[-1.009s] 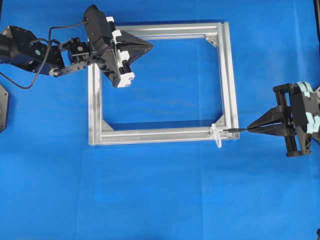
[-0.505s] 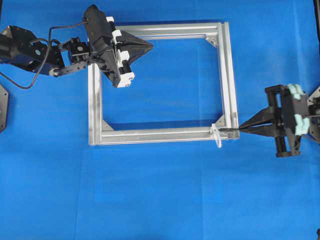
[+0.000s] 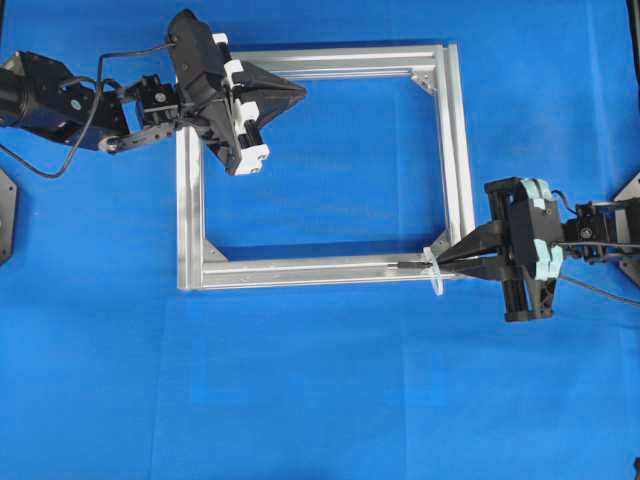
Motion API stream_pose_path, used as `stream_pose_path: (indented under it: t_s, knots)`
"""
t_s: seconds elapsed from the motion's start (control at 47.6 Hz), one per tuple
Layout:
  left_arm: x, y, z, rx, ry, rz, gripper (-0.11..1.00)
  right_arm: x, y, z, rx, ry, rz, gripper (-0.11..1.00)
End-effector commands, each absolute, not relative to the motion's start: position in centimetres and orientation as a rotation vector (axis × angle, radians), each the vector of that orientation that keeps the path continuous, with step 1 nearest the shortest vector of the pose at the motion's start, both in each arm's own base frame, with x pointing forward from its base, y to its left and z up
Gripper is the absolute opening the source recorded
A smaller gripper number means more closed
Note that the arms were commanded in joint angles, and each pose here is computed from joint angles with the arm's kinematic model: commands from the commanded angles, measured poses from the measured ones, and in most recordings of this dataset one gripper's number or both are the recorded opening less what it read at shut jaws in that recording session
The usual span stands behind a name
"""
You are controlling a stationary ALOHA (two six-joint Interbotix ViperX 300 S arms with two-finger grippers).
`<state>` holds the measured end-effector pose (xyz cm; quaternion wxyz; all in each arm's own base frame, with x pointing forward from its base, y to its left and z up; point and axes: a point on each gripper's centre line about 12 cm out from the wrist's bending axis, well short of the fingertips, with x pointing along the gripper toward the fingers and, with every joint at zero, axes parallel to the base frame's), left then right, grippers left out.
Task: Insert the wire through the string loop located on the right side.
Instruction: 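Move the left gripper to the plug emerging from the loop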
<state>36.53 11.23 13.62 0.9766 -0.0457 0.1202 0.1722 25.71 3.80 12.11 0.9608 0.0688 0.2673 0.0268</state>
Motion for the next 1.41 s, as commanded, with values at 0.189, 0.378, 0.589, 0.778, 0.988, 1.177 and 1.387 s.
stream_pose_path:
  t_s: [0.189,0.378,0.589,0.778,0.988,1.177,1.387]
  knots:
    - [36.9,10.6,15.0,-0.096,0.201,0.329,0.0,26.0,3.9,12.6,0.14,0.517,0.058,-0.03]
    - [37.4,7.3,14.7,-0.098,0.219,0.242,0.0,26.1,3.9,12.6,0.141,0.517,0.057,-0.03]
    - [37.9,1.8,14.2,-0.116,0.254,0.103,0.0,26.0,3.9,12.6,0.14,0.517,0.058,-0.03]
    - [37.9,-2.6,14.2,-0.133,0.262,-0.01,0.0,26.0,3.9,12.6,0.14,0.517,0.058,-0.03]
    - [37.5,-5.5,14.1,-0.132,0.272,-0.083,0.0,26.0,3.9,12.6,0.14,0.519,0.058,-0.03]
    - [37.6,-5.7,14.0,-0.131,0.286,-0.088,0.0,26.1,3.9,12.6,0.14,0.517,0.059,-0.03]
    - [38.8,-5.6,14.6,-0.133,0.268,-0.084,0.0,26.1,3.9,12.6,0.14,0.517,0.059,-0.03]
